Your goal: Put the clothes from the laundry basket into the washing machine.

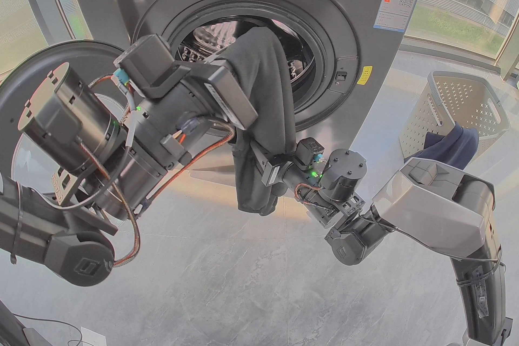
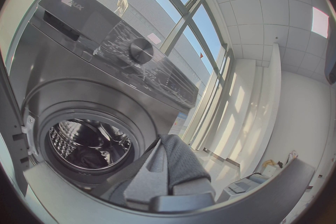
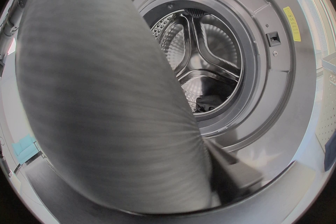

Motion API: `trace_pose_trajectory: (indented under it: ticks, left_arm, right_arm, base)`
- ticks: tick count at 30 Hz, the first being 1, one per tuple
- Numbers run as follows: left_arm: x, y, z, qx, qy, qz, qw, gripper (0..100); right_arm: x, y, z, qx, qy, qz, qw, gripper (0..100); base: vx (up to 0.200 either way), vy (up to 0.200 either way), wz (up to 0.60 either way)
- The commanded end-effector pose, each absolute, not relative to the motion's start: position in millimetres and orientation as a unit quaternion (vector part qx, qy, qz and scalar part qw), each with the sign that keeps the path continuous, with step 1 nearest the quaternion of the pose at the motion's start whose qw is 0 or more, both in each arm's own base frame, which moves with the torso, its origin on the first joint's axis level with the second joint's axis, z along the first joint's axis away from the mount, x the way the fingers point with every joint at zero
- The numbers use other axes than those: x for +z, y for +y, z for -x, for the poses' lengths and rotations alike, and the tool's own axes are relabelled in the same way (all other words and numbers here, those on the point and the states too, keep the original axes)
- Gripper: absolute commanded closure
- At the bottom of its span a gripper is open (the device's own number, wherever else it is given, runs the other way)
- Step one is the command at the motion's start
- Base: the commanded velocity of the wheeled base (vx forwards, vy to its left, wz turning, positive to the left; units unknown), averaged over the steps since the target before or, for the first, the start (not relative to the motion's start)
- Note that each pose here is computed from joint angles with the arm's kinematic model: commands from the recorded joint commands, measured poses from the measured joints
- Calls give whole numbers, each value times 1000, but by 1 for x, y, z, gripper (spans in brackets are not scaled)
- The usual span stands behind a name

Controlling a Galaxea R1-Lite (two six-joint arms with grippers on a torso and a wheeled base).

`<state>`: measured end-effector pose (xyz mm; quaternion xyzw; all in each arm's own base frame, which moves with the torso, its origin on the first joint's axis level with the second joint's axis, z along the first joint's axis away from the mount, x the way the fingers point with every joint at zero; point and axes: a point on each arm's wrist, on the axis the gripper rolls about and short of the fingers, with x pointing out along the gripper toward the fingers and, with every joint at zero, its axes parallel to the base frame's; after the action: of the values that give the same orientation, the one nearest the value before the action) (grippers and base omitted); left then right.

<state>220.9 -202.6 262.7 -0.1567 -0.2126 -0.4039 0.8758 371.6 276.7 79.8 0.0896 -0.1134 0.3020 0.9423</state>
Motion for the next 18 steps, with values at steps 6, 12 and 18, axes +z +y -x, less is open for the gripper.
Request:
trace_pose_trajectory:
  ticks: [6, 12, 18]
  left_arm:
    - [253, -162, -261, -318, -211, 131, 915, 100]
    - [225, -149, -284, -283, -177, 112, 936, 100]
    - [166, -149, -289, -277, -82, 79, 954, 100]
  right_arm:
    - [96, 253, -369, 286, -120, -90, 946, 100]
    - [120, 238, -348, 292, -120, -90, 944, 100]
    - [147, 236, -338, 293, -140, -101, 940, 100]
  base:
    - [0, 0, 0]
    - [0, 0, 0]
    - [0, 0, 0]
